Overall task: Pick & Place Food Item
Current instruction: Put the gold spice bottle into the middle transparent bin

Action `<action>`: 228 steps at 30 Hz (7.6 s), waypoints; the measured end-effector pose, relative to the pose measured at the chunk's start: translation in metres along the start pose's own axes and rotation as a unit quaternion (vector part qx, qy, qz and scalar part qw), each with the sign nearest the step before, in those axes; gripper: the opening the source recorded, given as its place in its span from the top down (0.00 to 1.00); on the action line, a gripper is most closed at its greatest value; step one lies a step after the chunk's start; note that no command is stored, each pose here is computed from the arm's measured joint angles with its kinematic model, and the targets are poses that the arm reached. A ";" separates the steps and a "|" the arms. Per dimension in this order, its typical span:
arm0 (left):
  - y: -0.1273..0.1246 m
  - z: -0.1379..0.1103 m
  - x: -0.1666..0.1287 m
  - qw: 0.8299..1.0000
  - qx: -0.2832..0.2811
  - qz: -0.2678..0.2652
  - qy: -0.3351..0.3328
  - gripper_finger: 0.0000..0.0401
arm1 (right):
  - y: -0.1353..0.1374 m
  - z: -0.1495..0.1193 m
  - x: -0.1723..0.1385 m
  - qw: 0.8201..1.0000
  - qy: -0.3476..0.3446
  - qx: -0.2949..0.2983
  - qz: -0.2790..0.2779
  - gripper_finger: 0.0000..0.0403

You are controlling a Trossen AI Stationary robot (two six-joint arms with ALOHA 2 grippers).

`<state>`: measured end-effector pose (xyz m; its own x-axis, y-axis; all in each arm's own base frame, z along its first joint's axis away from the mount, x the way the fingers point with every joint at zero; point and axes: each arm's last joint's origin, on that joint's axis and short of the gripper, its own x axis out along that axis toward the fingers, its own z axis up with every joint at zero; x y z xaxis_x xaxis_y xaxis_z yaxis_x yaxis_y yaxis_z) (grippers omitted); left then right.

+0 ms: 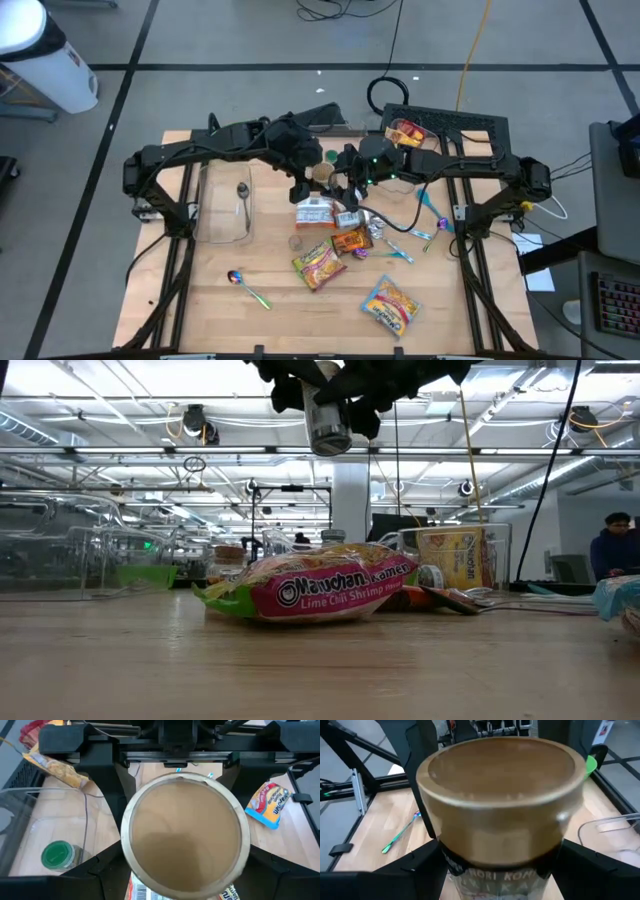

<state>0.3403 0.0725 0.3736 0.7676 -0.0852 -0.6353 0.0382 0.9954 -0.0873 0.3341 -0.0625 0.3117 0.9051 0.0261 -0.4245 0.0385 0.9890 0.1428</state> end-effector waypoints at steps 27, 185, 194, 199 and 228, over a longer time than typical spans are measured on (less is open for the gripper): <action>-0.005 0.000 -0.003 0.999 -0.032 0.002 0.006 0.04 | -0.001 0.002 0.002 1.000 -0.017 0.003 -0.014 0.32; 0.007 -0.020 0.008 0.994 -0.056 -0.014 0.097 0.30 | -0.015 0.033 -0.046 0.987 -0.113 0.094 0.067 0.19; 0.008 -0.019 0.008 0.994 -0.060 -0.015 0.089 0.30 | -0.011 0.027 -0.035 0.989 -0.093 0.089 0.072 0.19; 0.007 -0.019 0.008 0.993 -0.064 -0.015 0.093 0.30 | -0.011 0.025 -0.029 0.989 -0.085 0.091 0.073 0.19; 0.006 -0.018 0.008 0.994 -0.067 -0.026 0.086 0.23 | -0.011 0.027 -0.027 0.989 -0.099 0.076 0.078 0.33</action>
<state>0.3355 0.0772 0.3542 0.6458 -0.1544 -0.7477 -0.0190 0.9758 -0.2179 0.3203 -0.0781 0.3458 0.9696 0.1319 -0.2060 -0.0575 0.9416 0.3318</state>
